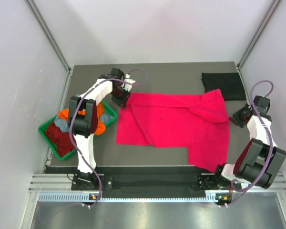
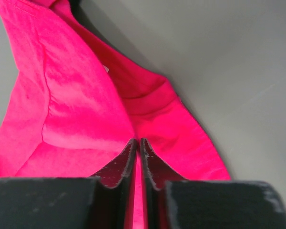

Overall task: Fold and stack the t-shirts
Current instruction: Fold the tshirt

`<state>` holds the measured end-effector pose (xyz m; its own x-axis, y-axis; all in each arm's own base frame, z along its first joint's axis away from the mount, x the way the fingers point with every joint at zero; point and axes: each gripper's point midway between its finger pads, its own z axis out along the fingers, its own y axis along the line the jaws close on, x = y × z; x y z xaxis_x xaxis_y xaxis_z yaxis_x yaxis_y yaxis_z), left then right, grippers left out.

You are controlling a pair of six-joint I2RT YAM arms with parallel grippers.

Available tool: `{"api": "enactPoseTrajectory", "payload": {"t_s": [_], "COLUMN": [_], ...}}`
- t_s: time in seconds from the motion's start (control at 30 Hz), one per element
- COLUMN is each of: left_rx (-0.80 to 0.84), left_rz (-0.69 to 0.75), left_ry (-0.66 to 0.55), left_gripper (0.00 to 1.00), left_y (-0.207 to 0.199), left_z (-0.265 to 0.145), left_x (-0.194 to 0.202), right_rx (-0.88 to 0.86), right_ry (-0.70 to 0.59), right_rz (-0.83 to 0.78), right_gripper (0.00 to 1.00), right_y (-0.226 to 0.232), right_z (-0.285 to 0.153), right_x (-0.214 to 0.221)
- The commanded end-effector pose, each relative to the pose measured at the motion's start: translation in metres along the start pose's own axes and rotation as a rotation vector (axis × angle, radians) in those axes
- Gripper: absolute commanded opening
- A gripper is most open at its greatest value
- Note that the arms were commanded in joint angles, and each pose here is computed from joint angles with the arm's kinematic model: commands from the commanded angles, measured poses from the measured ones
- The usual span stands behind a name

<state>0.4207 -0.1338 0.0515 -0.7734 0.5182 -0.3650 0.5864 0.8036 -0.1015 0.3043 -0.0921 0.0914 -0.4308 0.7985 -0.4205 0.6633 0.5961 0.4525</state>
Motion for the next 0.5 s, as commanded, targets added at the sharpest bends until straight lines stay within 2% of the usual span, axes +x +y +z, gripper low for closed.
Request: {"api": "enactPoseTrajectory", "payload": {"t_s": [0.0, 0.07, 0.17, 0.27, 0.33, 0.47], "left_rx": [0.022, -0.018, -0.071, -0.043, -0.016, 0.041], "left_rz": [-0.031, -0.049, -0.108, -0.169, -0.171, -0.147], "left_ry": [-0.042, -0.089, -0.176, -0.265, -0.317, -0.295], "left_gripper": [0.31, 0.41, 0.41, 0.41, 0.42, 0.43], "left_y": [-0.005, 0.004, 0.022, 0.032, 0.036, 0.034], "left_z": [-0.022, -0.033, -0.052, -0.065, -0.061, -0.037], "left_x": [-0.016, -0.034, -0.065, -0.09, -0.101, -0.103], "right_rx": [-0.016, -0.011, -0.016, -0.031, -0.04, -0.069], "right_ry": [-0.057, -0.065, -0.081, -0.096, -0.097, -0.091], "right_rz": [-0.014, -0.022, -0.029, -0.036, -0.049, -0.065], "right_gripper": [0.11, 0.18, 0.26, 0.31, 0.32, 0.36], "right_y": [0.005, 0.006, 0.01, 0.016, 0.02, 0.028], "right_z": [-0.014, -0.018, -0.024, -0.028, -0.028, -0.025], "right_x": [-0.015, -0.018, -0.022, -0.027, -0.028, -0.026]}}
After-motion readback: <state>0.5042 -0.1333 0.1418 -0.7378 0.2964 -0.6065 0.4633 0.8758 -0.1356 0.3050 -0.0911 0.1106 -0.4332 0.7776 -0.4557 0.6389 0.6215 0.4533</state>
